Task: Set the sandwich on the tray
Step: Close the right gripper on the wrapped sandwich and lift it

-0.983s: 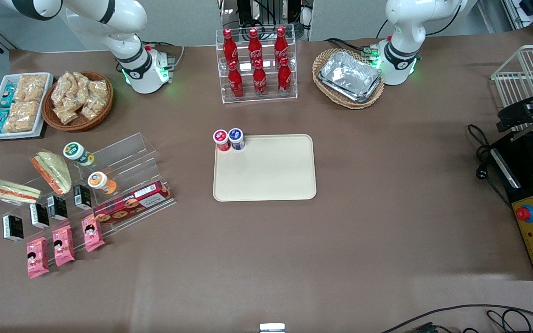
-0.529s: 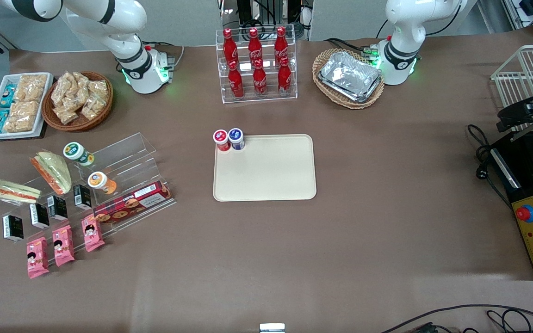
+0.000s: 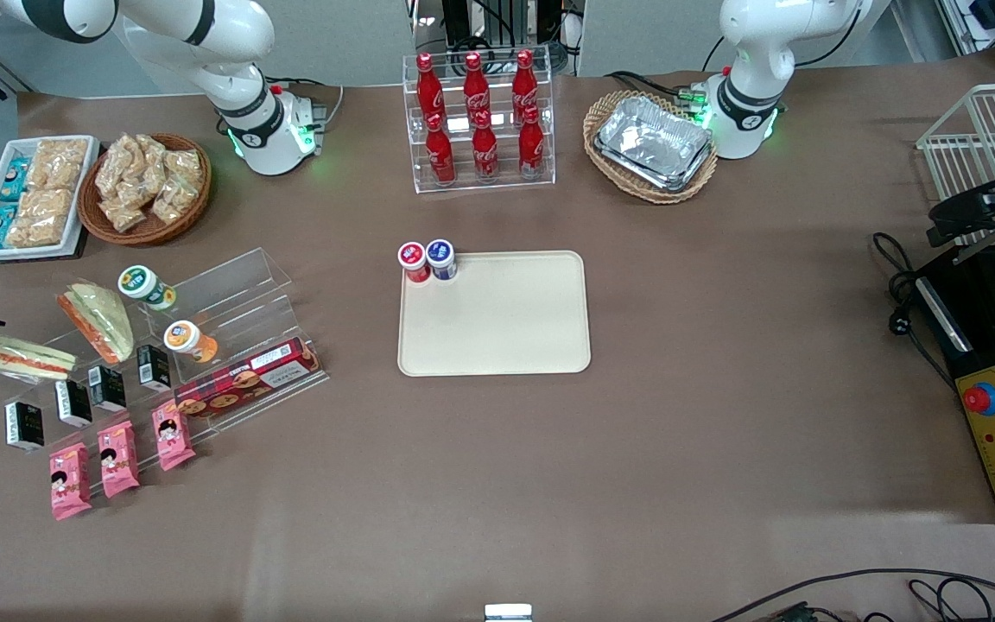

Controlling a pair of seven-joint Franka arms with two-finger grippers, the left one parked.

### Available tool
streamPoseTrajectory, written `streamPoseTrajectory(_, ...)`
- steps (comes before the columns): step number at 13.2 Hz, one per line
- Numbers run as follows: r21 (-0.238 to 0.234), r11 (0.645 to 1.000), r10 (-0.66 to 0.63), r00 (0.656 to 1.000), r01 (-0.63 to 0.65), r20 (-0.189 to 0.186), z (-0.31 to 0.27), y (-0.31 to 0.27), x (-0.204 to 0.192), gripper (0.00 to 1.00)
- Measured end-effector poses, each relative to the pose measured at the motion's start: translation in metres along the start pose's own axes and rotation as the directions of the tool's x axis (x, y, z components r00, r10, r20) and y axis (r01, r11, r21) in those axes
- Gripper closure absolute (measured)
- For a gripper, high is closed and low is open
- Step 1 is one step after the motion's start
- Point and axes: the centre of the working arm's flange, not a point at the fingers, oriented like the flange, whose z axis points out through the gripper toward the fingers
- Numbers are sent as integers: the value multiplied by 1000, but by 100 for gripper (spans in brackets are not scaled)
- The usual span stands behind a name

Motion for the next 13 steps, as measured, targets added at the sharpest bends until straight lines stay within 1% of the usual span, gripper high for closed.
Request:
streamPoseTrajectory(3, 2, 1000, -10, 1000, 10, -3, 12, 2, 0, 1)
streamPoseTrajectory(4, 2, 1000, -12, 1000, 12, -3, 14, 3, 1, 4)
streamPoseTrajectory(6, 2, 1000, -21, 1000, 21, -3, 14, 4, 3, 14)
streamPoseTrajectory(7, 2, 1000, -29, 1000, 29, -2, 15, 4, 5, 16)
streamPoseTrajectory(8, 4, 999, -40, 999, 40, 3, 15, 5, 7, 25)
streamPoseTrajectory(10, 11, 997, -80, 997, 80, 6, 15, 7, 12, 33)
streamPoseTrajectory(12, 21, 991, -134, 991, 134, 3, 12, 8, 16, 56)
streamPoseTrajectory(13, 30, 988, -150, 989, 150, -4, 9, 7, 18, 59)
